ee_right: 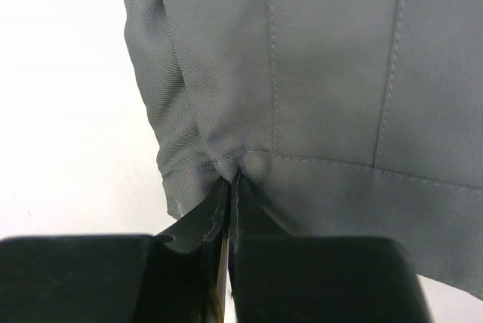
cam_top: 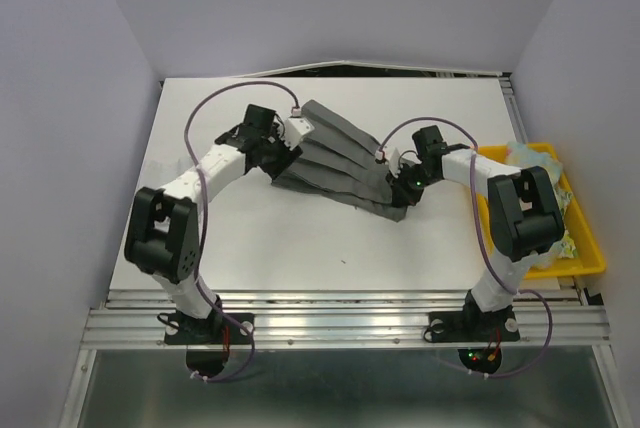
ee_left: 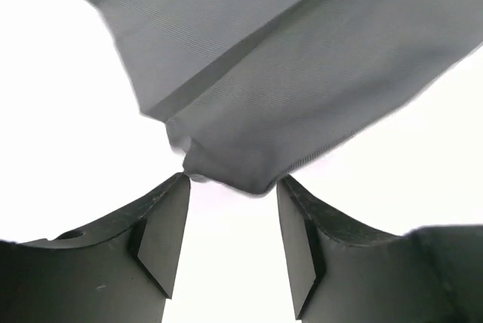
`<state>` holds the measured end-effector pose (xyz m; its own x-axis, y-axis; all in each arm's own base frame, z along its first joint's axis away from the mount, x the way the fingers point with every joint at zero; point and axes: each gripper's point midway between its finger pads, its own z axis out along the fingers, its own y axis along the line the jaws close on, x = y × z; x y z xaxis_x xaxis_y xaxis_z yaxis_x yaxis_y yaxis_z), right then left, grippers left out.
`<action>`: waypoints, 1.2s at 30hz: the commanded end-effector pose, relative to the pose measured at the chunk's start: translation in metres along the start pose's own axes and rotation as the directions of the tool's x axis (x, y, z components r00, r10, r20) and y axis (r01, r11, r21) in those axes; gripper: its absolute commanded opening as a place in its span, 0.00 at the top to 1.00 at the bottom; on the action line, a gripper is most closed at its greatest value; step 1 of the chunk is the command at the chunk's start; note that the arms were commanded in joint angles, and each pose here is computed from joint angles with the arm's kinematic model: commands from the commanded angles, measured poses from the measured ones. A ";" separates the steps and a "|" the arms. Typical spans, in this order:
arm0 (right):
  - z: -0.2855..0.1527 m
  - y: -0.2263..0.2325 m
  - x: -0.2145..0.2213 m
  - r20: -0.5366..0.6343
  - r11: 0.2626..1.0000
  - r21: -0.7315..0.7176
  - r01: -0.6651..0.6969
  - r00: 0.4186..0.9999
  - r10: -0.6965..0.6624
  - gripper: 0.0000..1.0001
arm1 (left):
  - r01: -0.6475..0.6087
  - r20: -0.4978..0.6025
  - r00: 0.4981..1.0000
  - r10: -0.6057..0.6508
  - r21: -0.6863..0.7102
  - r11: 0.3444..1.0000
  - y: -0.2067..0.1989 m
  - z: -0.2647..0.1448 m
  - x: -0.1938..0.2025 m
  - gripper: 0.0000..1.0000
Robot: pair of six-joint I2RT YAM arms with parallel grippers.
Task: Fold and stack the skirts
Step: Fold the skirt
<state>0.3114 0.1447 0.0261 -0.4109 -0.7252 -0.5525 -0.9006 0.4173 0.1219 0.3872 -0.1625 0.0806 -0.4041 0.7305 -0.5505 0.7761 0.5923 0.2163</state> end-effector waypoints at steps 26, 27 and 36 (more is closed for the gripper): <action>0.064 0.064 -0.058 -0.054 0.686 -0.251 -0.683 0.717 0.695 0.99 | 0.681 -0.035 0.560 -0.828 0.589 0.436 -0.177 -0.022 -0.078 1.00; 0.061 0.063 -0.062 -0.041 0.687 -0.252 -0.682 0.717 0.696 0.99 | 0.682 -0.048 0.565 -0.824 0.590 0.433 -0.182 -0.019 -0.079 1.00; 0.045 0.059 -0.087 0.011 0.689 -0.274 -0.671 0.714 0.700 0.99 | 0.763 -0.132 0.526 -0.840 0.508 0.398 -0.190 0.018 -0.058 1.00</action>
<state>0.2812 0.2503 0.0267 -0.9410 -0.2397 -0.2389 -0.3378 0.6219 0.7065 0.2577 -0.3151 0.0425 -0.9459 -0.0298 -0.3230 0.2309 0.6376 -0.7350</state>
